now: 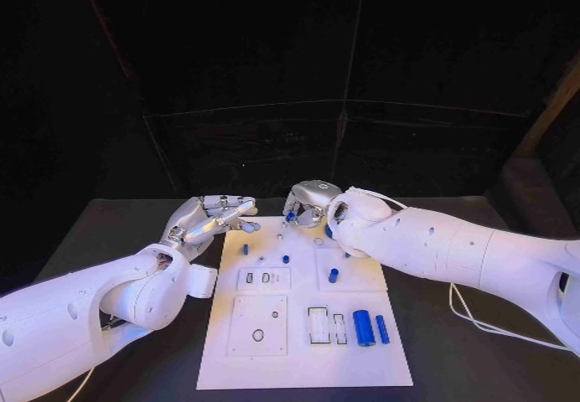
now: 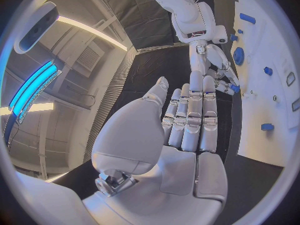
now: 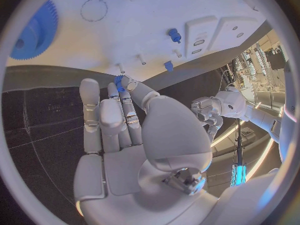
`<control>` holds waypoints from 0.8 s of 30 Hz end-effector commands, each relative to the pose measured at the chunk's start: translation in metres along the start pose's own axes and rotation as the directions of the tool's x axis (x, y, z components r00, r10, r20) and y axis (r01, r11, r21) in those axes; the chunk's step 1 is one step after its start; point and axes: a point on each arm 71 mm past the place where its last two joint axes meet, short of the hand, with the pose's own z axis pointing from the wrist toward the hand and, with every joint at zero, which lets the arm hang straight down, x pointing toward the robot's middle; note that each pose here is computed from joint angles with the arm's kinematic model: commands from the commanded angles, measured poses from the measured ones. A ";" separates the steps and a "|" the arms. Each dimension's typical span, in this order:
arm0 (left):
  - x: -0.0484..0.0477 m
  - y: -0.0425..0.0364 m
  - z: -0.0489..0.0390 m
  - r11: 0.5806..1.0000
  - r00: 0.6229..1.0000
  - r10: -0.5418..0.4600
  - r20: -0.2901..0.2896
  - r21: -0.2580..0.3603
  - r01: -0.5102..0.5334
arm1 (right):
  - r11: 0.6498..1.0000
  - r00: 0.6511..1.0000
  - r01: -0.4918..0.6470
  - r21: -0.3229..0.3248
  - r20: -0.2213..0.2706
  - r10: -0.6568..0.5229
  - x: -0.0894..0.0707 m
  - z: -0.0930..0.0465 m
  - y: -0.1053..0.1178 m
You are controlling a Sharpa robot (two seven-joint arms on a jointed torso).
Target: Assemble the parts on the task board
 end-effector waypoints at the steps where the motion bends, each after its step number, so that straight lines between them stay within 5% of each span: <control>1: 0.0027 -0.0018 0.0005 1.000 1.000 -0.003 -0.020 0.007 0.004 | 1.000 1.000 -0.005 -0.009 -0.010 0.005 0.000 0.004 0.003; 24: 0.0027 -0.0037 0.0015 1.000 1.000 -0.001 -0.020 0.010 0.002 | 1.000 0.998 0.012 0.019 -0.061 -0.011 0.006 0.012 0.005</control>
